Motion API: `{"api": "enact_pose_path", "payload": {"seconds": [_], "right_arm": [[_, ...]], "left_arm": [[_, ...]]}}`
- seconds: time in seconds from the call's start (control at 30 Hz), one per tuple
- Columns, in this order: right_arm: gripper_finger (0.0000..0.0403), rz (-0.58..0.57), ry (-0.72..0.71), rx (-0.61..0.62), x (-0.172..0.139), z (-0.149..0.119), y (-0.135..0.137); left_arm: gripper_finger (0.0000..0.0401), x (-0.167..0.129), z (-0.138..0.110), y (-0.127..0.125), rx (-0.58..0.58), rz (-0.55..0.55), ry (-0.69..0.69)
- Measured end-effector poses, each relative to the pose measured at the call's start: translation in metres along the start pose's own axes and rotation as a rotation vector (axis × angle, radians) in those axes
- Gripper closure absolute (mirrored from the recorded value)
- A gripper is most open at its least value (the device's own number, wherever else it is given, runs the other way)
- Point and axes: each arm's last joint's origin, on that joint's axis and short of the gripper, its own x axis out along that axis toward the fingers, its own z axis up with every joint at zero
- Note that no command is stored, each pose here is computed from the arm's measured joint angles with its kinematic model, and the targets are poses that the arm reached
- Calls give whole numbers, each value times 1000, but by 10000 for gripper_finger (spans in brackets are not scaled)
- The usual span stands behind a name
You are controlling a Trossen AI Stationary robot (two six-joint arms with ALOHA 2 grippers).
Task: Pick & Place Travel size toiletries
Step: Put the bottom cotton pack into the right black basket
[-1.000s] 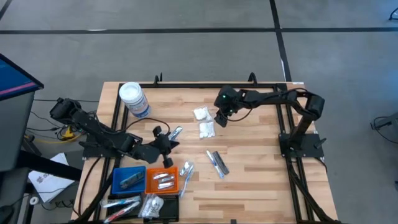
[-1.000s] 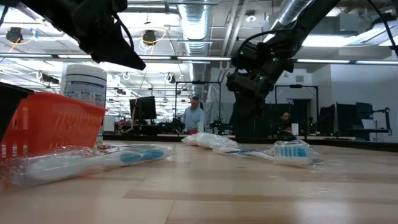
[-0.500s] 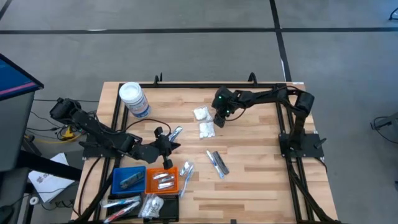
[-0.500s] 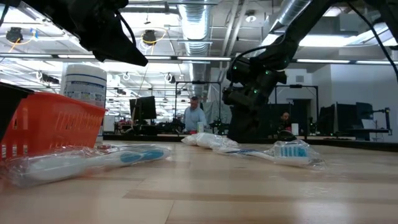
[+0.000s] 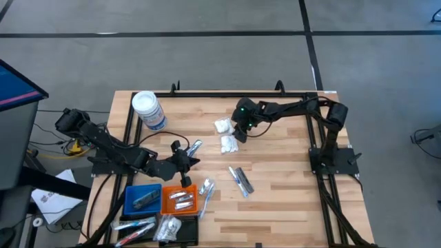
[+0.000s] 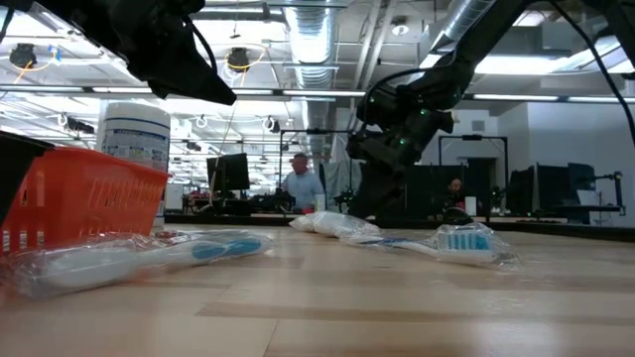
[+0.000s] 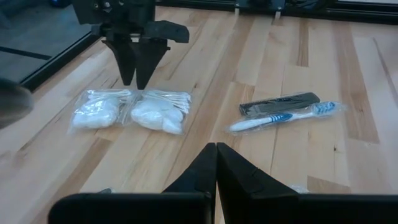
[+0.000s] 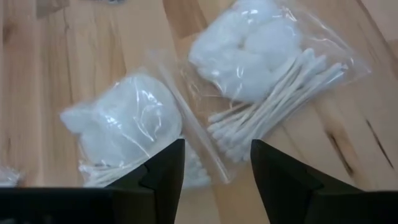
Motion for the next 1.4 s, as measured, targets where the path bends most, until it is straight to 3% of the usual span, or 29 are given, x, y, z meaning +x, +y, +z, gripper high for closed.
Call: {"api": "enact_pose_path", "payload": {"seconds": [0.4,0.9,1.2,1.4], "right_arm": [[263,15,24,-38,2,-2,9],[270,0,30,-1,3,-3,0],[271,-24,114,-27,16,-1,6],[312,-23,148,-39,15,0,6]], "left_arm": [[399,0,0,0,0,0,0],[399,0,1,0,-5,-2,-6],[399,0,1,0,-8,-3,-9],[399,0,1,0,-9,-4,-10]]}}
